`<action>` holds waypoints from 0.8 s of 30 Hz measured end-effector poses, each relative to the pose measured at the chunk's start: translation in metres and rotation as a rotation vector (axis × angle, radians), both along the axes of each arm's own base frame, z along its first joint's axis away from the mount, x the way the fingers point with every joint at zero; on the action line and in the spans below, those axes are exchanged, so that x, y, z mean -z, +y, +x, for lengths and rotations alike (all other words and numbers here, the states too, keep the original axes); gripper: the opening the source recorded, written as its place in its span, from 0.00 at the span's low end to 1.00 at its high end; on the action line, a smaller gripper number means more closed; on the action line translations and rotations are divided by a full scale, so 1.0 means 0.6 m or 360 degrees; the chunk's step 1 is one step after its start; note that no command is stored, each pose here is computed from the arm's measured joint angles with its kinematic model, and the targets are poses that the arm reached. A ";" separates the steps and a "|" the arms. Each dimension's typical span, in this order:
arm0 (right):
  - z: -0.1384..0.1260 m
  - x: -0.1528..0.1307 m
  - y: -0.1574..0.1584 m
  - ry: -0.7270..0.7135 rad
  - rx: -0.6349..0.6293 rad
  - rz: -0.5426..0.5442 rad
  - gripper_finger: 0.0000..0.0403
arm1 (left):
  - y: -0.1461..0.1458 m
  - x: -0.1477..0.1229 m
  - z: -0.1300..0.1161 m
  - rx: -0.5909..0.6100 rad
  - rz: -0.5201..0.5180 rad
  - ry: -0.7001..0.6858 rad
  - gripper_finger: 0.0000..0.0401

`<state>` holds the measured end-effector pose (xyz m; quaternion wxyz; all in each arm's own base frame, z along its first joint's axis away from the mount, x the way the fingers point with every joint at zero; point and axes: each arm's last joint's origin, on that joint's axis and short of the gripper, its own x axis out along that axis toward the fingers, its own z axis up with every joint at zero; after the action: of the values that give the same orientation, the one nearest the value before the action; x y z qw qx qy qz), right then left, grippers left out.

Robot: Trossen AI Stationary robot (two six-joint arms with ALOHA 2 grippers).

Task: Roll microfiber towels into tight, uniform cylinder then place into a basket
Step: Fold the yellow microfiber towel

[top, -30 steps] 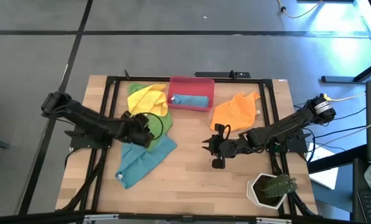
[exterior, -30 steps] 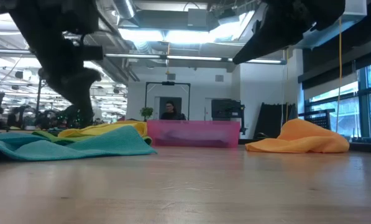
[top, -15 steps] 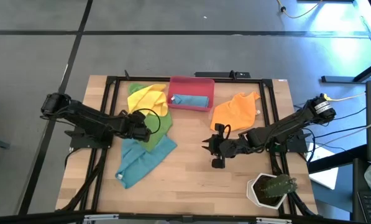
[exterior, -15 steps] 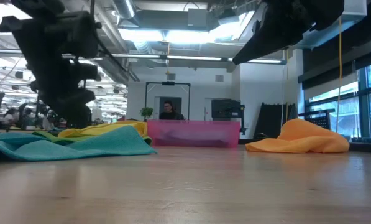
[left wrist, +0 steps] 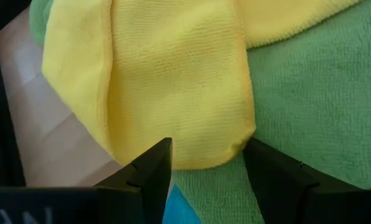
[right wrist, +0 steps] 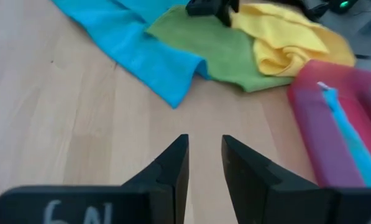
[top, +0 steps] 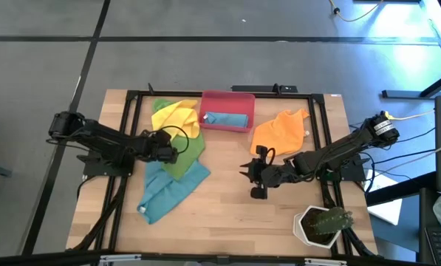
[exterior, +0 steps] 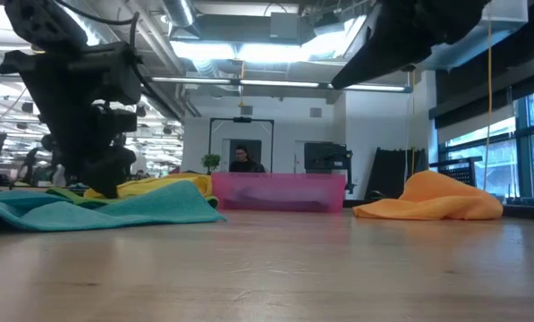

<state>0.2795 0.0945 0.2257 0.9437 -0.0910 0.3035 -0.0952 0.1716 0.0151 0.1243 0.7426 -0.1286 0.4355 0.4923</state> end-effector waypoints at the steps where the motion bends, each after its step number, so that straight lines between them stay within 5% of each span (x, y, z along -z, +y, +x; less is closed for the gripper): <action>1: 0.000 -0.001 0.000 -0.0009 0.0008 -0.0010 0.24 | 0.001 0.000 0.000 -0.0003 0.0001 -0.0002 0.45; 12: 0.002 -0.003 0.000 -0.0021 -0.0027 -0.0078 0.24 | -0.009 -0.001 0.004 0.0050 0.0010 -0.0029 0.03; 18: 0.002 -0.003 0.000 -0.0021 -0.0030 -0.0083 0.24 | -0.025 -0.044 0.032 0.0116 0.0071 -0.0068 0.00; 24: 0.002 -0.003 0.000 -0.0022 -0.0030 -0.0084 0.24 | -0.065 -0.144 0.076 0.0240 0.0284 -0.0217 0.00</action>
<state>0.2809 0.0945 0.2277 0.9439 -0.1180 0.2936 -0.0949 0.2171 -0.0240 0.2106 0.8139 -0.0622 0.3468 0.4619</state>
